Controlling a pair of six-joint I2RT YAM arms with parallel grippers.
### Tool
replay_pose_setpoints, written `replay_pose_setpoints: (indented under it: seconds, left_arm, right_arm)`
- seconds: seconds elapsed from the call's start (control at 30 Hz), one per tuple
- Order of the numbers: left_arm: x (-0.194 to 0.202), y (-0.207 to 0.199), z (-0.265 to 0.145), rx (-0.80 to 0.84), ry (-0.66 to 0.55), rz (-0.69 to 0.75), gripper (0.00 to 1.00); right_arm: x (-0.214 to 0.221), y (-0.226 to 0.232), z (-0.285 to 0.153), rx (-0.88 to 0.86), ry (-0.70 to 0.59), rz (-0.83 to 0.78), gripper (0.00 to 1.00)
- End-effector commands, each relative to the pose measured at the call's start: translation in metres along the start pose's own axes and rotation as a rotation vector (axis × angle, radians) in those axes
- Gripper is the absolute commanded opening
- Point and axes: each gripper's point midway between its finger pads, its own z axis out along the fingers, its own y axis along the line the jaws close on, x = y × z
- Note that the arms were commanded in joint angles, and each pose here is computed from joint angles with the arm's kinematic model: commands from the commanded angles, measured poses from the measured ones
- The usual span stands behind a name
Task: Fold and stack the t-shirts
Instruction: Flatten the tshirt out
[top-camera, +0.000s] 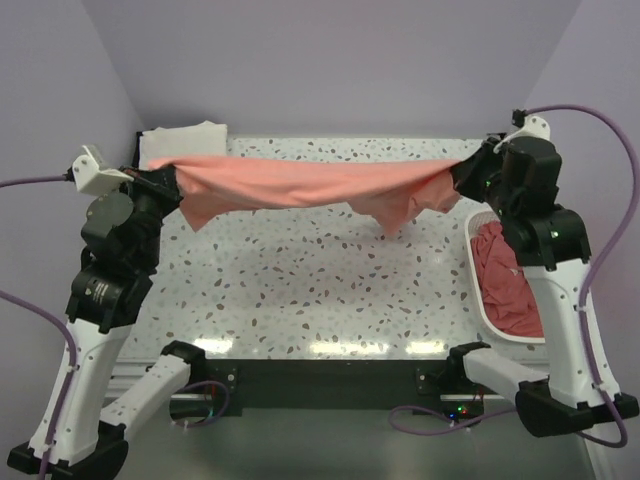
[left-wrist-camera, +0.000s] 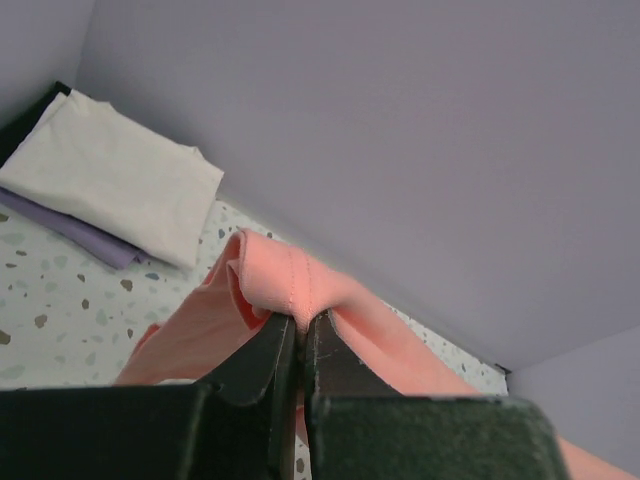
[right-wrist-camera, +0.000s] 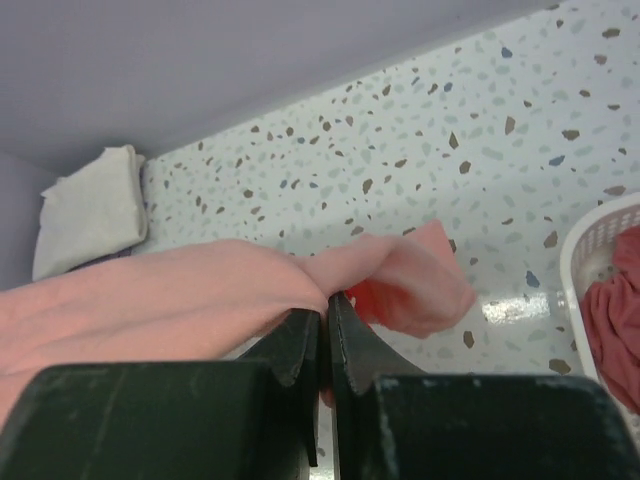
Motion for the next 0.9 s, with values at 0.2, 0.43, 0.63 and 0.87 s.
replay_pose_setpoints:
  seconds: [0.2, 0.43, 0.63, 0.87]
  left_arm:
    - [0.015, -0.001, 0.023, -0.01, 0.02, 0.06, 0.0]
    - [0.057, -0.002, 0.066, -0.043, 0.108, 0.093, 0.0]
    - [0.084, 0.015, 0.074, -0.085, 0.165, 0.094, 0.0]
    - [0.116, 0.049, 0.063, -0.125, 0.214, 0.093, 0.0]
  right_arm:
    - [-0.019, -0.007, -0.003, 0.055, -0.047, -0.034, 0.08]
    - [0.033, -0.024, 0.086, 0.158, 0.118, -0.066, 0.06]
    - [0.078, -0.044, 0.129, 0.227, 0.253, -0.074, 0.03]
    - [0.098, -0.06, 0.129, 0.257, 0.295, -0.092, 0.06]
